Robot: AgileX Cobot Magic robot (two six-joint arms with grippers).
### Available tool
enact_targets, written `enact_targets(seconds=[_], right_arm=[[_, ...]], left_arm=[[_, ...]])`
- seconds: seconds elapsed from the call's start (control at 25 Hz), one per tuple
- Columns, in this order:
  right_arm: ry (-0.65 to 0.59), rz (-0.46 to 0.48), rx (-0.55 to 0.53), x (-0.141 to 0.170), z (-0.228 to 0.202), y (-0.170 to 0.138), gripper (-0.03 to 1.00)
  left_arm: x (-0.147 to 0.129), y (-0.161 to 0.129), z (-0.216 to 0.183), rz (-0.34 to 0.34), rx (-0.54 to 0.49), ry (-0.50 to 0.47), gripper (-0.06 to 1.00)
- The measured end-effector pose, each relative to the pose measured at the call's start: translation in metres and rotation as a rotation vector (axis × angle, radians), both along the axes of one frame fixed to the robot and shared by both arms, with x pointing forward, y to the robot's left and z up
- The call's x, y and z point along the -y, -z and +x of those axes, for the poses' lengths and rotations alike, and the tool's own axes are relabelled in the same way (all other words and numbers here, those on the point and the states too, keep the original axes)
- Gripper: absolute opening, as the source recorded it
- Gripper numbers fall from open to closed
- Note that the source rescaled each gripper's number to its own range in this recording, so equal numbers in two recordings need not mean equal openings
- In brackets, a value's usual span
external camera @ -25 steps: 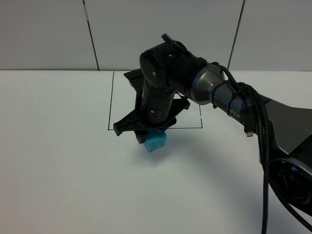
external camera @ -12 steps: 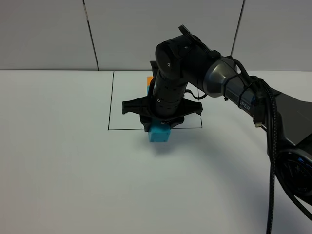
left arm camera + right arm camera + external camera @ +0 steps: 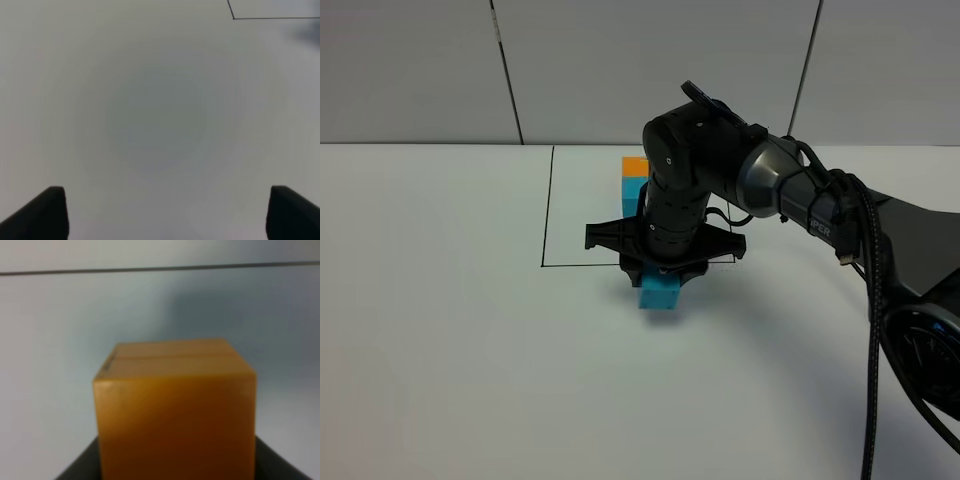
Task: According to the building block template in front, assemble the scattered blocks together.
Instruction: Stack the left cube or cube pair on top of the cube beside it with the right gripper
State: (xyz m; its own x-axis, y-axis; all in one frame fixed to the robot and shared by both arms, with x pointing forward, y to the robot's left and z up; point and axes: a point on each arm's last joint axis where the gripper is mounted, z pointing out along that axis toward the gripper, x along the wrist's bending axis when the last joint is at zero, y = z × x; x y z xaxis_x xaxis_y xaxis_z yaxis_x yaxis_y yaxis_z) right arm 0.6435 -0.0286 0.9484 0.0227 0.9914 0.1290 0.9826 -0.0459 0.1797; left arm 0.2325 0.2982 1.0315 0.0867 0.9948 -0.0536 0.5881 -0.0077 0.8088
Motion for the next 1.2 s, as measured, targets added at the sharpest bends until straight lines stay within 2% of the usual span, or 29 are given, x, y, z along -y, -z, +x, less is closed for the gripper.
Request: enact_targets(seconds=[0.28, 0.48, 0.8, 1.2], right_arm=[[0.012, 0.0, -0.005, 0.002, -0.005, 0.022, 0.0], [-0.007, -0.043, 0.01, 0.007, -0.007, 0.036, 0.0], [-0.045, -0.118, 0.074, -0.002, -0.013, 0.038, 0.0], [-0.027, -0.122, -0.009, -0.006, -0.02, 0.056, 0.0]], left_arm=[[0.0, 0.0, 0.0, 0.0, 0.0, 0.0, 0.97], [0.0, 0.0, 0.0, 0.0, 0.0, 0.0, 0.97], [0.0, 0.0, 0.0, 0.0, 0.0, 0.0, 0.97], [0.0, 0.0, 0.0, -0.001, 0.0, -0.001, 0.97]])
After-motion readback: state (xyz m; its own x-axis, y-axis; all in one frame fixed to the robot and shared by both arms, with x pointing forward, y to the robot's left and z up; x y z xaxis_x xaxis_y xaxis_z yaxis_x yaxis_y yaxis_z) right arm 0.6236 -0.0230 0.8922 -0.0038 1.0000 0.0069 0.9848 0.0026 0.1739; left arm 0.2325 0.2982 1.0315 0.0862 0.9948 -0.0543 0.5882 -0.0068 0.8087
